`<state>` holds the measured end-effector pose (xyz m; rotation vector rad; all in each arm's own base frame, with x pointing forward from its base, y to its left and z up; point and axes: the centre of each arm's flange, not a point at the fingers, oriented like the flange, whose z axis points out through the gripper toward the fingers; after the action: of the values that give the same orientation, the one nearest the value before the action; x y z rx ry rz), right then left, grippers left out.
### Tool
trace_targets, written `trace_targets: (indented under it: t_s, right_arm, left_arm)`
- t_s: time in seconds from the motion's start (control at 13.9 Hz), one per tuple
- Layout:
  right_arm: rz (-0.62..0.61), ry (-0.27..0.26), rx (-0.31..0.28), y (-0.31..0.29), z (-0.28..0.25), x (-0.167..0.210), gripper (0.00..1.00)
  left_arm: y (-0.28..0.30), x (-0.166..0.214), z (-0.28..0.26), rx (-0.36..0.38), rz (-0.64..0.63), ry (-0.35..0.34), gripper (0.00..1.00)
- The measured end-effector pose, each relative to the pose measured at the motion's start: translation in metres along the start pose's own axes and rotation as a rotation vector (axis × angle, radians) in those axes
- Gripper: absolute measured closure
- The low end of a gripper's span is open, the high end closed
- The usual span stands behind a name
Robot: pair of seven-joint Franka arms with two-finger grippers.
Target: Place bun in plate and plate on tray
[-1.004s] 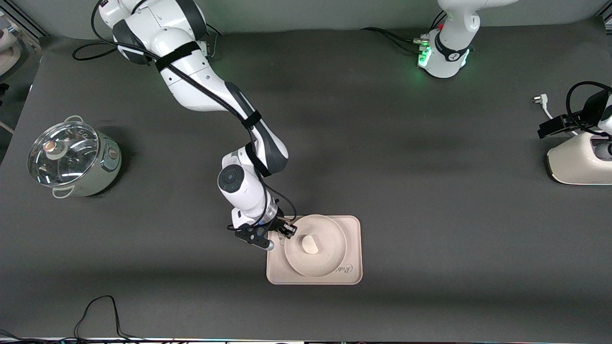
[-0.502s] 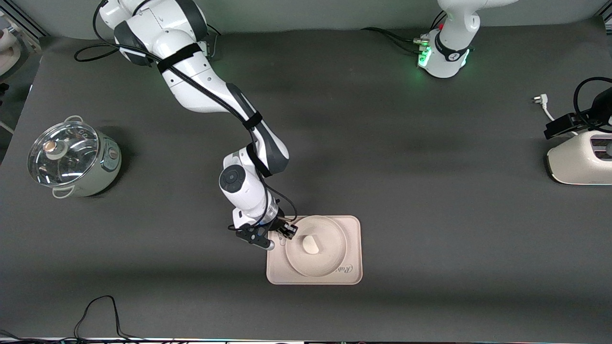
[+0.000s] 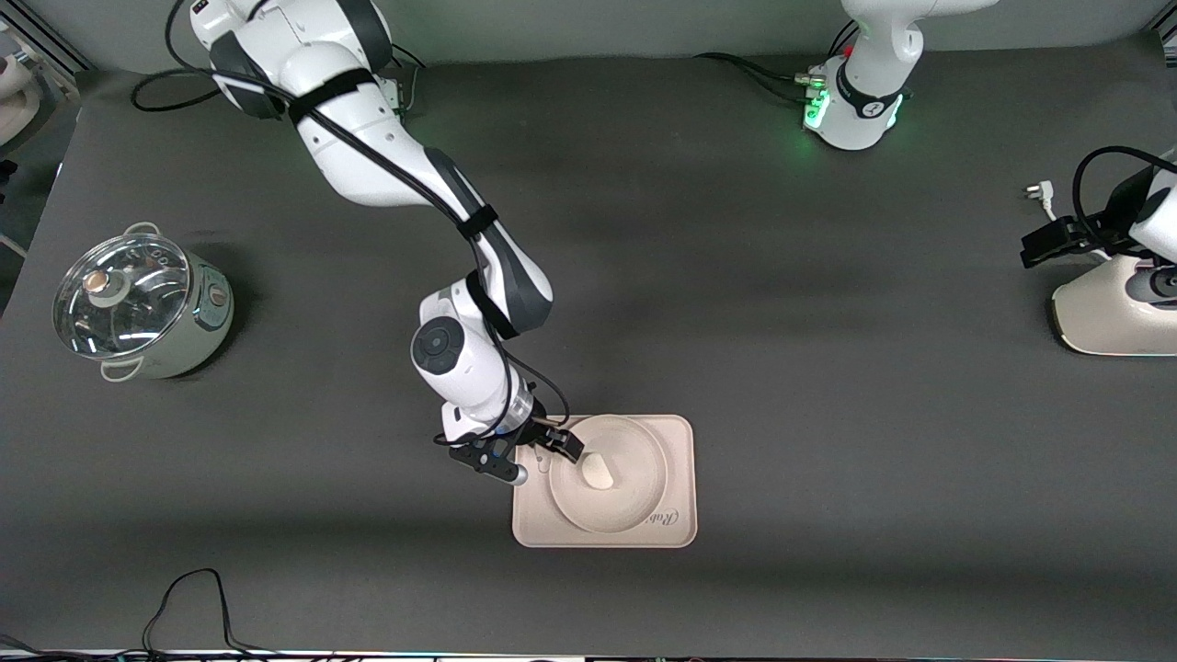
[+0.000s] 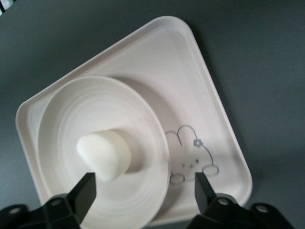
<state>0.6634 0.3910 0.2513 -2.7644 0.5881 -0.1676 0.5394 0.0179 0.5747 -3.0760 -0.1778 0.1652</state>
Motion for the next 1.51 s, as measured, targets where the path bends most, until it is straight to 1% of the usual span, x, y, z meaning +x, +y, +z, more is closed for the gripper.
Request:
trace_targets:
  t_s: [0.07,0.22,0.36,0.43,0.57,0.72,0.79,0.93,1.08,1.22,1.36,1.51]
  right_arm:
    - [-0.005,-0.029,-0.011,-0.008,-0.027,0.0,0.0]
    - [-0.006,-0.082,-0.034,-0.017,-0.095,0.004,0.0]
    - [-0.016,-0.132,-0.06,-0.007,-0.167,0.018,0.0]
    - [-0.051,-0.155,-0.076,0.005,-0.203,0.026,0.0]
    - [-0.137,-0.183,-0.104,0.039,-0.269,0.043,0.0]
    - [-0.22,-0.202,-0.114,0.083,-0.33,0.058,0.0]
    - [-0.271,-0.207,-0.128,0.107,-0.357,0.063,0.0]
    - [-0.364,-0.207,-0.177,0.152,-0.407,0.067,0.0]
    - [-0.451,-0.201,-0.22,0.19,-0.439,0.069,0.0]
    - [-0.503,-0.194,-0.246,0.228,-0.458,0.076,0.0]
    - [-0.502,-0.191,-0.282,0.247,-0.463,0.081,0.0]
    - [-0.477,-0.194,-0.3,0.264,-0.46,0.088,0.0]
  left_arm:
    - [0.001,0.0,0.001,0.0,0.001,-0.003,0.0]
    - [0.001,0.001,0.003,0.001,0.002,-0.007,0.0]
    - [0.001,0.002,0.003,0.001,0.002,-0.008,0.0]
    - [0.001,0.002,0.003,0.001,0.002,-0.008,0.0]
    - [0.001,0.002,0.003,0.0,0.001,-0.004,0.0]
    - [0.001,0.003,0.002,0.0,-0.009,0.004,0.0]
    - [0.002,0.003,0.002,-0.001,-0.015,0.007,0.0]
    - [0.009,0.004,0.007,-0.005,-0.013,0.025,0.0]
    - [0.039,-0.002,0.014,-0.007,-0.037,0.034,0.0]
    - [0.085,-0.017,0.017,0.006,-0.026,0.039,0.0]
    - [0.084,-0.019,0.016,0.007,-0.001,0.041,0.0]
    - [0.075,-0.017,0.016,0.005,0.009,0.039,0.0]
